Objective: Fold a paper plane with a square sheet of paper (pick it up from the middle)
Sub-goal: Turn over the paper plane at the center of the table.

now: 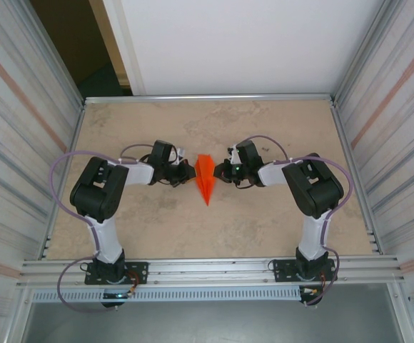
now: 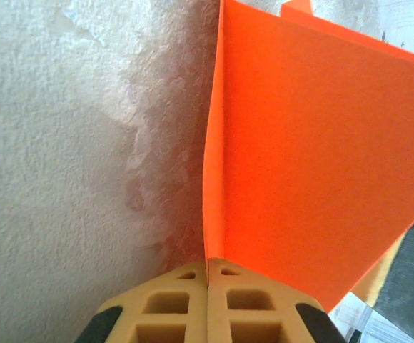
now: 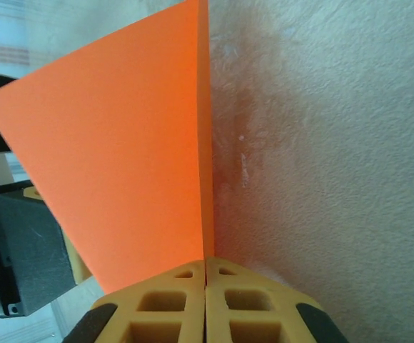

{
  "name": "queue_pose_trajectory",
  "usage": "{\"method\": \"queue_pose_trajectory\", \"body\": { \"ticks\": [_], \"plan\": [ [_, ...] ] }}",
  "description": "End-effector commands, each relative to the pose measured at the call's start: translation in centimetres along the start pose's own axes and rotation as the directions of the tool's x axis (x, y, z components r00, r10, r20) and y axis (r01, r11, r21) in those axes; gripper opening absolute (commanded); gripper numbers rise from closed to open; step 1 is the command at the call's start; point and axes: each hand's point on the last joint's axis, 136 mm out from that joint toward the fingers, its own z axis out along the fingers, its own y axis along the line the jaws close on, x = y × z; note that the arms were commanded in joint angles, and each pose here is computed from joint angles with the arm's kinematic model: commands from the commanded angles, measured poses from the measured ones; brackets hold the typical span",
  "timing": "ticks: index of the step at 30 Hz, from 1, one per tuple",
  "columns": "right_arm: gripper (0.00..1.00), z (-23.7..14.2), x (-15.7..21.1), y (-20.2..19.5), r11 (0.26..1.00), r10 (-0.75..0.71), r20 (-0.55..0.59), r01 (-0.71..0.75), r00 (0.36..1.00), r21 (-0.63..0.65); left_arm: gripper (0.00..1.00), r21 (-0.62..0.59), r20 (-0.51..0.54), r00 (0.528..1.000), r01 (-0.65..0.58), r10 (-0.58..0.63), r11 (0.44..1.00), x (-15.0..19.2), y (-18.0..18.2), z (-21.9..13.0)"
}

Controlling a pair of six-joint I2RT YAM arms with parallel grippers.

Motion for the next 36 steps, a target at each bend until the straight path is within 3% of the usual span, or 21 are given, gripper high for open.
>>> {"method": "queue_pose_trajectory", "body": {
  "ticks": [1, 13, 27, 30, 36],
  "plan": [
    [0.01, 0.0, -0.3, -0.1, 1.0, -0.009, -0.004, 0.009, 1.0, 0.01, 0.0, 0.025, 0.003, 0.999, -0.045, 0.045, 0.999, -0.3, -1.1, -0.2],
    [0.0, -2.1, -1.5, 0.5, 0.999, -0.036, 0.081, 0.035, 0.996, 0.014, 0.0, -0.013, 0.113, 0.992, -0.049, 0.05, 0.999, -0.3, -0.6, -3.5],
    [0.04, -1.3, -0.8, -1.7, 0.999, 0.002, 0.058, -0.005, 0.998, 0.054, 0.0, -0.017, 0.103, 0.995, -0.015, 0.017, 1.0, 0.3, 1.0, -2.6],
    [0.11, -1.1, -0.6, -1.8, 0.998, 0.016, 0.045, -0.019, 0.999, 0.061, 0.0, -0.004, 0.099, 0.995, -0.014, 0.014, 1.0, 0.4, 1.0, -2.4],
    [0.36, -2.9, -1.2, -0.3, 0.994, -0.019, 0.086, 0.01, 0.996, 0.107, 0.0, 0.03, 0.09, 0.996, -0.031, 0.028, 0.999, 0.2, 0.2, -2.3]
  ]
}}
